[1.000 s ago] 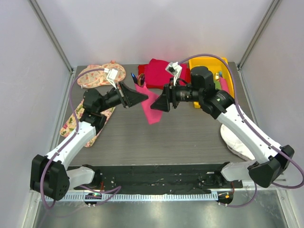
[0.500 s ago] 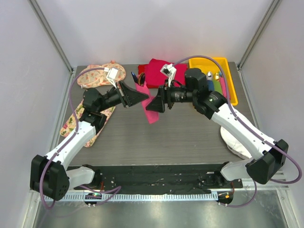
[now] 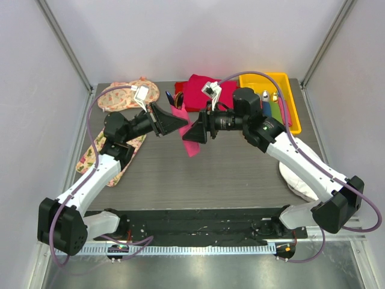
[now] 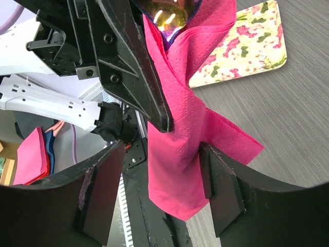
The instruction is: Place the utensils on the paper napkin and roll it up
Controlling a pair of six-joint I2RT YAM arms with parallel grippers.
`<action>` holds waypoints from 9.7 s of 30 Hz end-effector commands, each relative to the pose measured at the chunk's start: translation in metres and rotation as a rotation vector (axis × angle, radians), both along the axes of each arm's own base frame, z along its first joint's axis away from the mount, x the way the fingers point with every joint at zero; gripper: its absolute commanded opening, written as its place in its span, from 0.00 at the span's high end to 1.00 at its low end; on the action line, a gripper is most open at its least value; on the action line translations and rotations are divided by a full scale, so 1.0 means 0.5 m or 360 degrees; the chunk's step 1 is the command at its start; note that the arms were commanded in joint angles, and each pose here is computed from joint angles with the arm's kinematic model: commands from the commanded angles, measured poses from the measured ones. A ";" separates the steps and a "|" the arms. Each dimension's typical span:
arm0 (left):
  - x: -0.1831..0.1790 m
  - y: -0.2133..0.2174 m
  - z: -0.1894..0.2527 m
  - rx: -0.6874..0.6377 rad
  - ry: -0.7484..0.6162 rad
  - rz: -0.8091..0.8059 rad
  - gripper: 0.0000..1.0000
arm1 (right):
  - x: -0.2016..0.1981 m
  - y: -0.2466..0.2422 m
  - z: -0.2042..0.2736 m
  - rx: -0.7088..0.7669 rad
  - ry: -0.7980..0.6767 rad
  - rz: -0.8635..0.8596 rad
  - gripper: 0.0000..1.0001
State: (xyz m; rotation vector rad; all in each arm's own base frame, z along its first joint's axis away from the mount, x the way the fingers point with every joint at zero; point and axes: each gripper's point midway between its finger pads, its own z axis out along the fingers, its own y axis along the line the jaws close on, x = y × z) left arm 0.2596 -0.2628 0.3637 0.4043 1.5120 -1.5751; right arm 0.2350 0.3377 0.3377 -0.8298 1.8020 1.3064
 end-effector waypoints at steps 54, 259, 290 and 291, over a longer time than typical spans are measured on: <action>0.009 0.027 -0.002 -0.0014 0.0157 0.0168 0.33 | -0.013 0.006 0.074 0.0279 -0.0033 -0.0005 0.99; -0.046 -0.015 0.018 -0.0151 0.0020 -0.0160 1.00 | 0.083 -0.013 0.129 0.0534 0.0177 -0.0096 0.48; -0.017 -0.020 0.024 -0.0170 0.0031 -0.0099 1.00 | 0.074 -0.014 0.103 0.0568 0.0322 -0.0118 0.91; -0.015 -0.019 0.024 -0.0171 0.0032 -0.0092 1.00 | 0.075 -0.015 0.105 0.0569 0.0321 -0.0125 0.96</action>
